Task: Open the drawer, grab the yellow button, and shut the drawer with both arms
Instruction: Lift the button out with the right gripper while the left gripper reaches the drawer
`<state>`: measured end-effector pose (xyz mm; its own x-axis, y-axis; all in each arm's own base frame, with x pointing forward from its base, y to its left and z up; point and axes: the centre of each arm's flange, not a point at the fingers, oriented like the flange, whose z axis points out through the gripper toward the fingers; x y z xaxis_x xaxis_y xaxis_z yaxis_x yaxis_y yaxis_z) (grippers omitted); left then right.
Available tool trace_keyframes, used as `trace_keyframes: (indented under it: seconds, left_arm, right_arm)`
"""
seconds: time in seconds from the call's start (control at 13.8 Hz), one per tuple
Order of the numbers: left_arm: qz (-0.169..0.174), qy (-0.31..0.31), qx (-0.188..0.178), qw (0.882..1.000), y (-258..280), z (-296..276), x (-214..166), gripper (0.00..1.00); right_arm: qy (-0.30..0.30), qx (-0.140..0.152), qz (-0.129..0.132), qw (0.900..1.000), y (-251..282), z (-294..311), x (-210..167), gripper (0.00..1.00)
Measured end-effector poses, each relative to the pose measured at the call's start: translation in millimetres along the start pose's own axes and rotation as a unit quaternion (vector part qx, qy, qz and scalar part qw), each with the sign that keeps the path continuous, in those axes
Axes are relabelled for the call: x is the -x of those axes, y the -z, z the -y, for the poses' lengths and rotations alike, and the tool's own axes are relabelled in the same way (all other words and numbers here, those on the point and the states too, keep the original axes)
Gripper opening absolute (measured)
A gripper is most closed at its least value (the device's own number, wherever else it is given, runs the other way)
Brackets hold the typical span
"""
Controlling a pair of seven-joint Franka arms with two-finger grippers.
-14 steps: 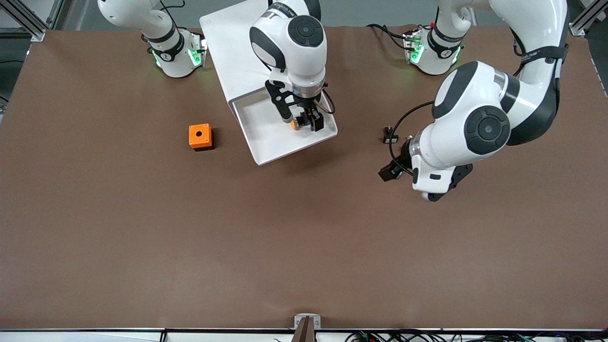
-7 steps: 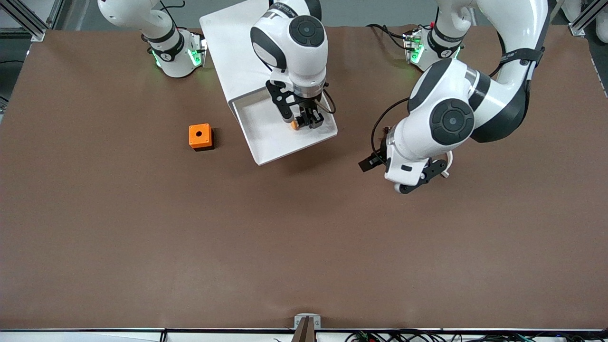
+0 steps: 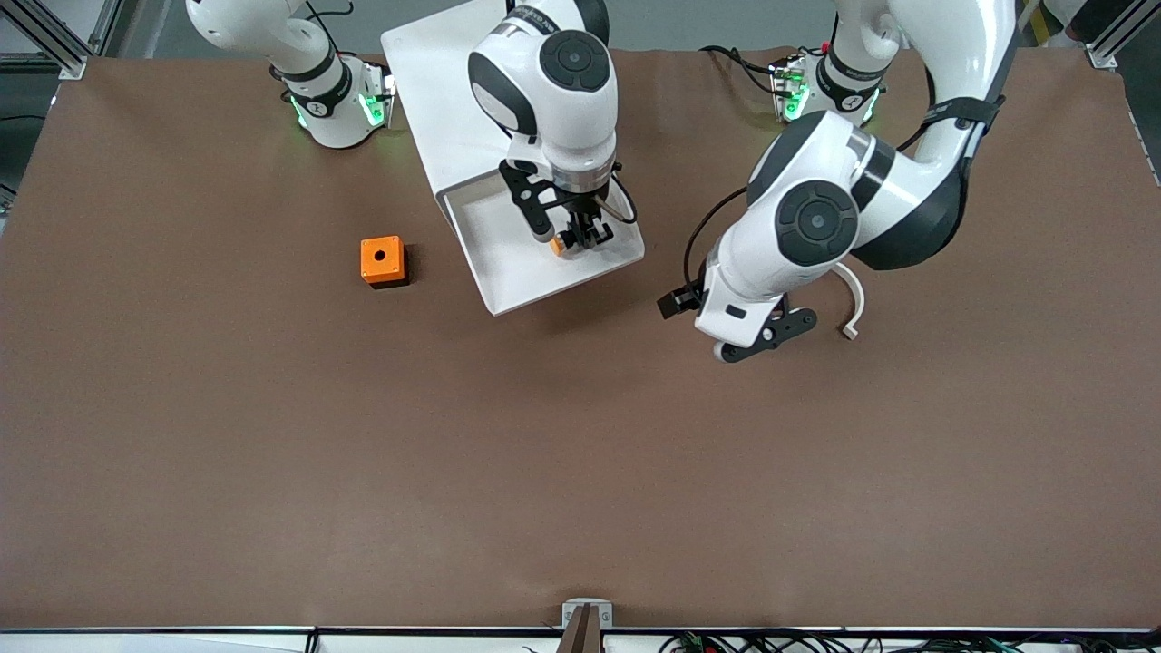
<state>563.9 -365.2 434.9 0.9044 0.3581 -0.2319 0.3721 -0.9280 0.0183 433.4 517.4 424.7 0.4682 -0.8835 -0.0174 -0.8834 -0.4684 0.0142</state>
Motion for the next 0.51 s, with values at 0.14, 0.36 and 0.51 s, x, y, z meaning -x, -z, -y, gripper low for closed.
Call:
trace_keyframes:
  seconds: [0.14, 0.36, 0.51]
  left_arm:
    - [-0.003, -0.011, 0.007, 1.0, -13, -14, 6, 1.0]
    - [-0.014, -0.026, 0.028, 0.999, -30, -36, 16, 1.0]
    - [-0.026, -0.037, 0.045, 0.998, -40, -51, 22, 1.0]
  right_arm:
    - [0.012, 0.017, 0.004, 1.0, 17, 8, -26, 0.41]
    - [0.06, 0.041, 0.006, 0.997, 42, 20, -89, 0.41]
    - [0.106, 0.063, 0.012, 0.992, 51, 21, -144, 0.41]
